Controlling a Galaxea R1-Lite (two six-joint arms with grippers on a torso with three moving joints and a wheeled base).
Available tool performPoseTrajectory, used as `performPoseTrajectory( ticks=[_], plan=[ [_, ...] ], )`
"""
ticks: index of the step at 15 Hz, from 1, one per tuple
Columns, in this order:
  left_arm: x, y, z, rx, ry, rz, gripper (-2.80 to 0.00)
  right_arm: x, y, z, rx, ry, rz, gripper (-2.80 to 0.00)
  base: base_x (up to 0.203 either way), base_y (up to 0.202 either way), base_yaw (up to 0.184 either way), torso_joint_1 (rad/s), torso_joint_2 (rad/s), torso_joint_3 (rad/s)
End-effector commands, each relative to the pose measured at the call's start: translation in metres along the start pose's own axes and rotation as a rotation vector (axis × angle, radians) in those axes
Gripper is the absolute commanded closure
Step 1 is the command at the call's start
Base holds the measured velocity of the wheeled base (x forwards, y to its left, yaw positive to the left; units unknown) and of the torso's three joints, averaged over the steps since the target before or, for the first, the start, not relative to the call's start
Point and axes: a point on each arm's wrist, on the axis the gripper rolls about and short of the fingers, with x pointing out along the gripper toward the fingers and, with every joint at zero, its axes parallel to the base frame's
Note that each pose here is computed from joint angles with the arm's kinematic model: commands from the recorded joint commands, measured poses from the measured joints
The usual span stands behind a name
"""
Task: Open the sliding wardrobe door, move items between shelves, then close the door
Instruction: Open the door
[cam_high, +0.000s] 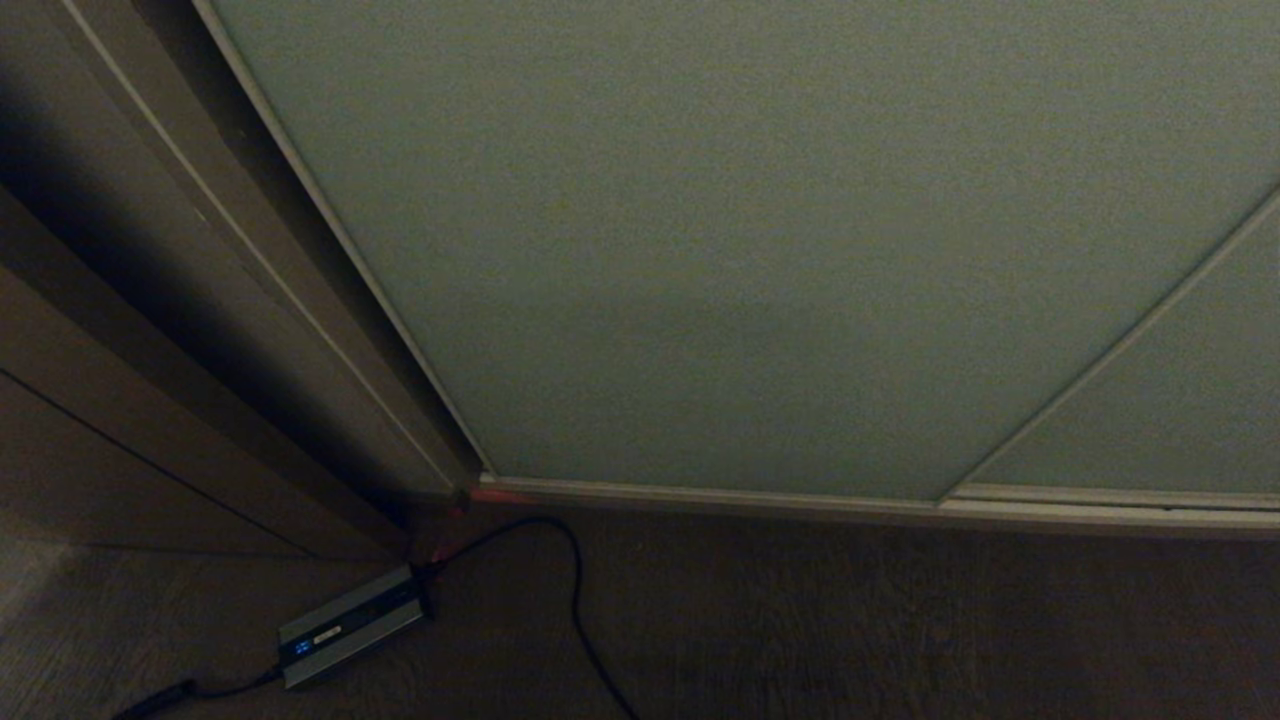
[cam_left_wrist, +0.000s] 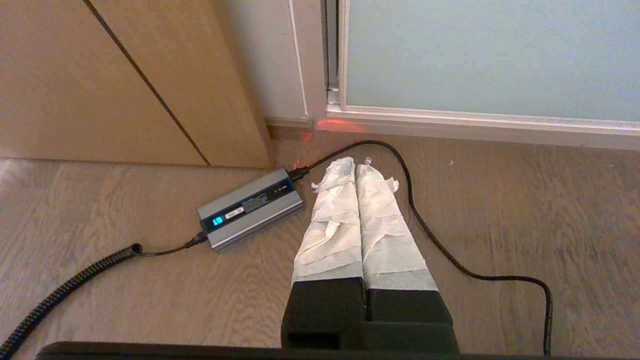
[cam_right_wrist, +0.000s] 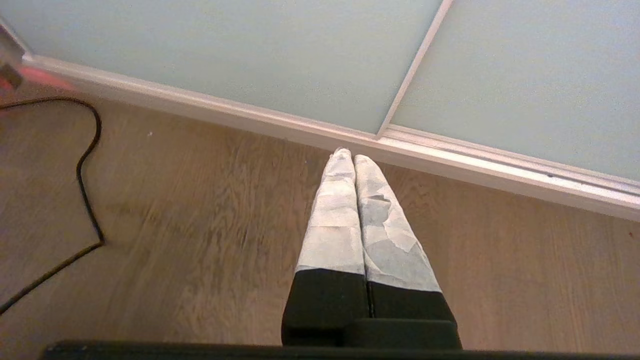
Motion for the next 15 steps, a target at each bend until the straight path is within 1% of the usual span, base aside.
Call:
performPoseTrajectory(
  ticks=[1, 3, 8, 15],
  plan=[
    [0.0000, 0.0000, 0.0000, 0.000, 0.000, 0.001, 0.00, -0.0003, 0.0001, -0.0013, 0.019, -0.002, -0.003, 0.00, 0.000, 0.000, 0.000, 0.000, 0.00, 0.000],
    [0.0000, 0.0000, 0.0000, 0.000, 0.000, 0.000, 0.00, -0.0003, 0.0002, -0.0014, 0.014, -0.001, 0.003, 0.00, 0.000, 0.000, 0.000, 0.000, 0.00, 0.000],
    [0.0000, 0.0000, 0.0000, 0.000, 0.000, 0.000, 0.00, -0.0002, 0.0001, -0.0011, 0.062, -0.002, -0.003, 0.00, 0.000, 0.000, 0.000, 0.000, 0.00, 0.000],
    [0.0000, 0.0000, 0.0000, 0.000, 0.001, 0.001, 0.00, -0.0003, 0.0001, -0.0011, 0.062, -0.003, -0.003, 0.00, 0.000, 0.000, 0.000, 0.000, 0.00, 0.000]
  ],
)
